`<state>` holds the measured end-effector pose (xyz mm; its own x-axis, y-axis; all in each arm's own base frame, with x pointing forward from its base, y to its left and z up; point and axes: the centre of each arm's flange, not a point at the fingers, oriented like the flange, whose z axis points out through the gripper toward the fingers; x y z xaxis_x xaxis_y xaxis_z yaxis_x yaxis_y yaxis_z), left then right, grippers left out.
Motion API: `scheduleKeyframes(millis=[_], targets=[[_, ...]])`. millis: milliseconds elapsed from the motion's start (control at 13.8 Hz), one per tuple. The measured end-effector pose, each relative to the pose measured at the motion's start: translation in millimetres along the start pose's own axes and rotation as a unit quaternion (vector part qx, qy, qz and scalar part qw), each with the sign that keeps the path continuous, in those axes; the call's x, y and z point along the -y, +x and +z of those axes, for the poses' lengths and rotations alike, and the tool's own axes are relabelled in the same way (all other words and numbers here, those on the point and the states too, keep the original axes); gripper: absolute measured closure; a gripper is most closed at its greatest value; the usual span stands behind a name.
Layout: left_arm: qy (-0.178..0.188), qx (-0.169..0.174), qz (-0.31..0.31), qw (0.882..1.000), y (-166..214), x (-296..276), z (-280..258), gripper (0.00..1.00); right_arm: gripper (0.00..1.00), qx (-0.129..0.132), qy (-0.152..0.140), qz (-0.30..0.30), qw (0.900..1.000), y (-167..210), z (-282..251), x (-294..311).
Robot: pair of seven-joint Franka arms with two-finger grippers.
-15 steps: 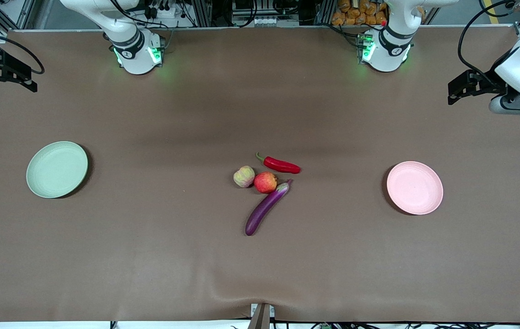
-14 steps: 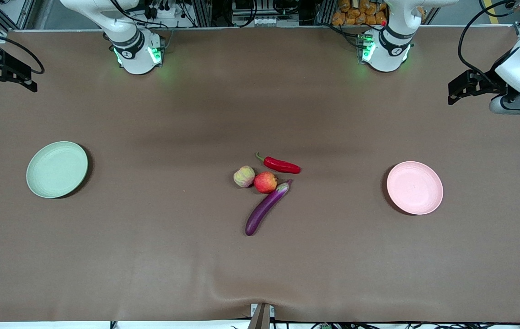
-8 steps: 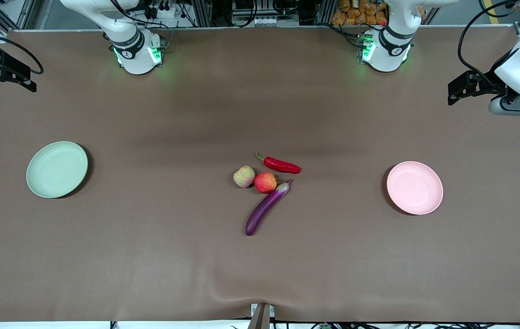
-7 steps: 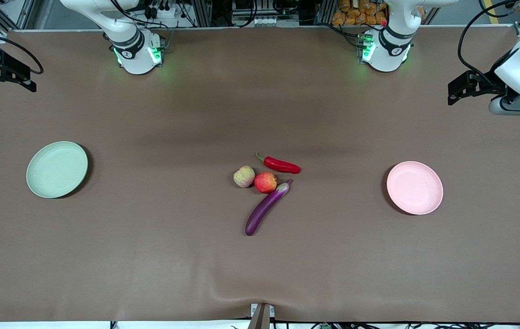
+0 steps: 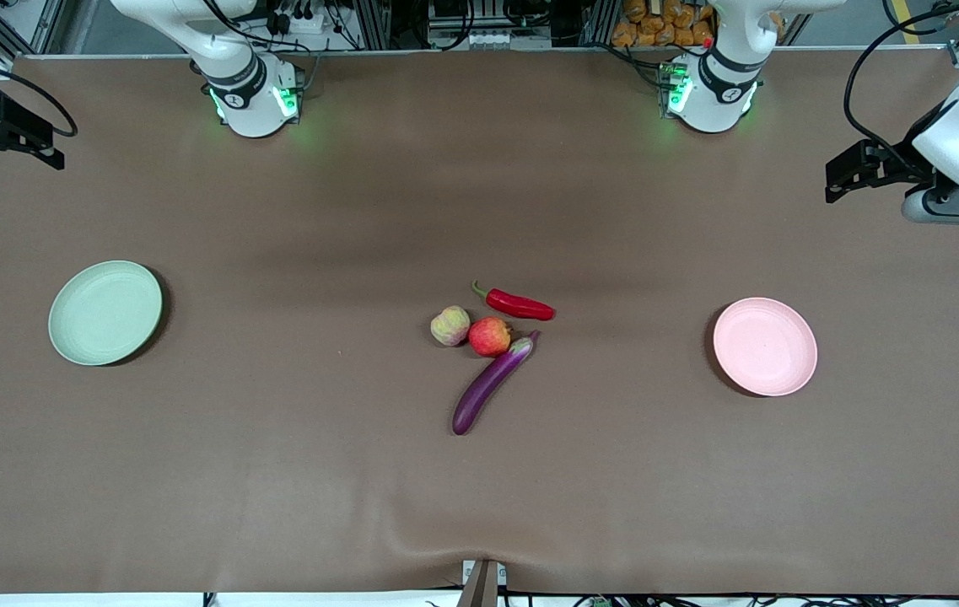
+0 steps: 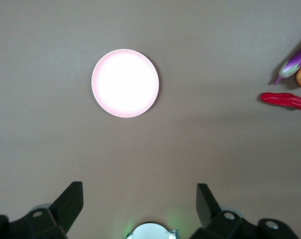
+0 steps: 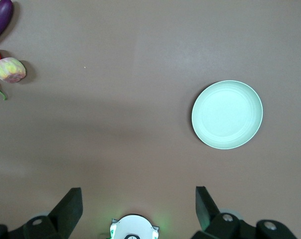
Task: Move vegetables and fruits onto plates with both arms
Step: 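Move the left gripper over the purple eggplant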
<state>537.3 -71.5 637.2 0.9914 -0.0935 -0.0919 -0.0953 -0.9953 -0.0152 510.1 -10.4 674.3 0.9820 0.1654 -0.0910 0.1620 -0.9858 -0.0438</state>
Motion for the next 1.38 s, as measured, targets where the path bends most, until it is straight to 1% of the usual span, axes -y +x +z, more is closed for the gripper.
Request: scheduleKeyframes(millis=[218, 363, 508, 653, 799, 871, 1017, 1162, 1234, 1380], targets=[[0.0, 0.003, -0.003, 1.0, 2, 0, 3, 0.0, 0.0, 0.002, 0.001, 0.002, 1.0, -1, 0, -2], [-0.002, 0.009, -0.02, 1.0, 7, -2, 10, 0.0, 0.0, 0.003, 0.001, 0.002, 1.0, -1, 1, -2], [-0.02, 0.021, -0.047, 0.998, 13, -7, 20, 0.0, 0.0, 0.003, 0.001, 0.002, 1.0, -1, 1, -2], [-0.052, 0.042, -0.079, 0.995, 23, -16, 35, 0.0, 0.0, 0.003, 0.001, 0.002, 1.0, -1, 1, -2], [-0.074, 0.07, -0.12, 0.988, 35, -32, 56, 0.0, 0.0, 0.003, 0.001, 0.002, 1.0, -1, 1, -2], [-0.078, 0.086, -0.141, 0.983, 41, -48, 69, 0.0, 0.0, 0.003, 0.001, 0.003, 1.0, -1, 1, -3], [-0.07, 0.114, -0.175, 0.975, 51, -93, 94, 0.0, 0.0, 0.004, 0.001, 0.003, 1.0, -1, 1, -3], [-0.054, 0.132, -0.207, 0.968, 59, -143, 118, 0.0, 0.0, 0.004, 0.001, 0.004, 1.0, -1, 1, -4], [-0.051, 0.137, -0.226, 0.963, 63, -164, 129, 0.0, 0.0, 0.004, 0.001, 0.004, 1.0, -1, 1, -4], [-0.055, 0.141, -0.281, 0.948, 76, -197, 156, 0.0, 0.0, 0.004, 0.001, 0.004, 1.0, -1, 1, -4]])
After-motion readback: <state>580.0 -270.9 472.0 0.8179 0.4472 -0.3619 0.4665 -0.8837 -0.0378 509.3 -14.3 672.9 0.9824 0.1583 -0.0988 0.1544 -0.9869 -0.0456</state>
